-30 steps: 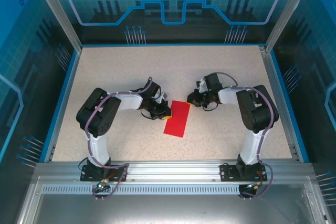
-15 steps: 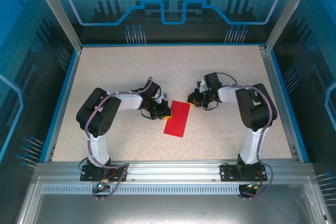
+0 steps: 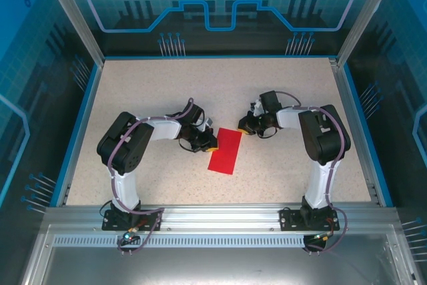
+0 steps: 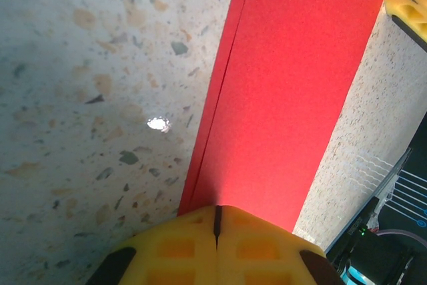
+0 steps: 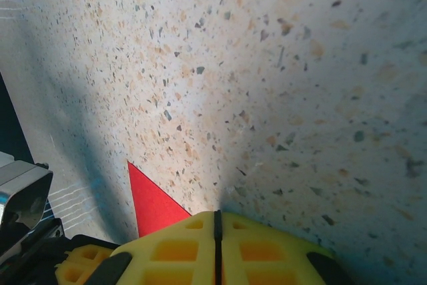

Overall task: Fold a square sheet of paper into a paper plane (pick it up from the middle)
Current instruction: Fold the square sheet of paper in half at the center of the table.

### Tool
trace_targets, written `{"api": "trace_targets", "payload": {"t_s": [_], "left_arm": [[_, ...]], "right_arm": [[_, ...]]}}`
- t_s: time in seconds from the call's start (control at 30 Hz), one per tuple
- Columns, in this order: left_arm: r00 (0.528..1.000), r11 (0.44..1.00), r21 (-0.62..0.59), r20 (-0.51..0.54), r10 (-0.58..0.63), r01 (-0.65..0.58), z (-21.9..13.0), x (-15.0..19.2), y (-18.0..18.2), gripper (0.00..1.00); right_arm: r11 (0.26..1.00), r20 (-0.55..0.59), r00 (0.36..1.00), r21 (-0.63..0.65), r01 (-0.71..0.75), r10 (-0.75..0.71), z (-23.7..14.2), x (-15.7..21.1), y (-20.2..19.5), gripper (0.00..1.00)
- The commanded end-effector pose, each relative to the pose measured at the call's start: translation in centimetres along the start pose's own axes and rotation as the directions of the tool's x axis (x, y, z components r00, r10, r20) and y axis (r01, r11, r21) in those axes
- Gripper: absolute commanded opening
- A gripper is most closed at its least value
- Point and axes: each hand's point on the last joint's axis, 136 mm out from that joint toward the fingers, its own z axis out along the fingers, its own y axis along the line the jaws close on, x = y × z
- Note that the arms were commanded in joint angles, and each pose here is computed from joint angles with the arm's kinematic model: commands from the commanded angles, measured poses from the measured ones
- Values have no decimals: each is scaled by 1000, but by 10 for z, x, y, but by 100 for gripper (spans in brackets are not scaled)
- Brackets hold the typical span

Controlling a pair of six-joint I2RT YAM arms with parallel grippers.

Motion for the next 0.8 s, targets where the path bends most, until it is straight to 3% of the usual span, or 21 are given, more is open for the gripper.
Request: {"api": "trace_targets", "payload": {"t_s": [0.0,0.23,0.37,0.77], "left_arm": [[987,959,-260,-85,-139,113,15,42,76,0],[986,959,-257,-83,-142,117,15,41,75,0],[987,960,-254,-82,-141,116,15,41,74,0],[987,962,-248,-81,-138,114,13,39,71,0]], "right_arm": [[994,-12,998,86,-62,63,8,8,-33,8],[998,73,996,-8,58,-58,-29,-5,17,9],[994,114,989,-46,101,-95,-51,6,36,10],[995,-17,998,-80,65,-67,-26,107,31,10]]}}
